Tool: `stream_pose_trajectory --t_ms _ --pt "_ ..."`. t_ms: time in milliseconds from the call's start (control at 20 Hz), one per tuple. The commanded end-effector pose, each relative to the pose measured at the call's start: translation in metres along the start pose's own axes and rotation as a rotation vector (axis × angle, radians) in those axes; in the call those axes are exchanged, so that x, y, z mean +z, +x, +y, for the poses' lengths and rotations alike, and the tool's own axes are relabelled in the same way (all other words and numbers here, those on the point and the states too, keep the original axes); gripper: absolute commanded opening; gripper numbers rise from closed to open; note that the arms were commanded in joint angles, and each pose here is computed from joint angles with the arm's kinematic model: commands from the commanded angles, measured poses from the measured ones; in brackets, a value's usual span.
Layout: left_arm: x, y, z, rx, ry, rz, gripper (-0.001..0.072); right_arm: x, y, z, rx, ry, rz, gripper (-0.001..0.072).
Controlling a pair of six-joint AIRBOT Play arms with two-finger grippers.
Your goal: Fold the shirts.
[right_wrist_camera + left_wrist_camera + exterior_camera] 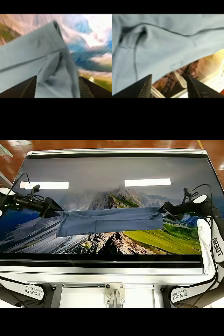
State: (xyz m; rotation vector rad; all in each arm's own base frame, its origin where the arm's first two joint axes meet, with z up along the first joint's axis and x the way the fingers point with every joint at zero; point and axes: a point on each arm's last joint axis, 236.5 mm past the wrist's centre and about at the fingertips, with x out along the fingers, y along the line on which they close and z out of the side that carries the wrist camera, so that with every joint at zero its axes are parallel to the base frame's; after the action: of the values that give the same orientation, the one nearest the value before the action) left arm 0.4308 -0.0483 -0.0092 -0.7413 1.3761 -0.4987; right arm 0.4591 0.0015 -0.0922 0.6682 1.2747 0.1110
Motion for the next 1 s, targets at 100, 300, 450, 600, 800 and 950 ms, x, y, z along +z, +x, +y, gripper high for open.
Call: stream_pose_trajectory --t_ms 100,300,450,600,800,950 --pt "-0.007 -0.02 -0.036 0.003 0.09 -0.032 0.0514 -0.025 0.044 0.016 0.127 0.119 0.121 0.0637" --pt "-0.012 -0.011 -0.055 0.003 0.138 -0.018 0.0356 -0.027 0.033 0.033 0.148 0.059 0.12 0.0063" --pt "-0.001 0.016 -0.078 0.019 0.202 -0.065 0.0153 -0.012 -0.017 0.058 0.177 -0.041 0.029 0.0063" --pt "0.008 0.07 -0.116 0.028 0.258 -0.121 0.0113 -0.018 -0.081 0.097 0.212 -0.125 -0.029 0.0062" --pt "-0.059 0.194 -0.167 0.016 0.366 0.033 0.0042 -0.049 -0.159 0.131 0.197 -0.188 -0.086 0.0062" --pt "-0.091 0.255 -0.216 -0.102 0.32 0.016 0.0038 -0.074 -0.205 0.148 0.182 -0.216 -0.143 0.0062"
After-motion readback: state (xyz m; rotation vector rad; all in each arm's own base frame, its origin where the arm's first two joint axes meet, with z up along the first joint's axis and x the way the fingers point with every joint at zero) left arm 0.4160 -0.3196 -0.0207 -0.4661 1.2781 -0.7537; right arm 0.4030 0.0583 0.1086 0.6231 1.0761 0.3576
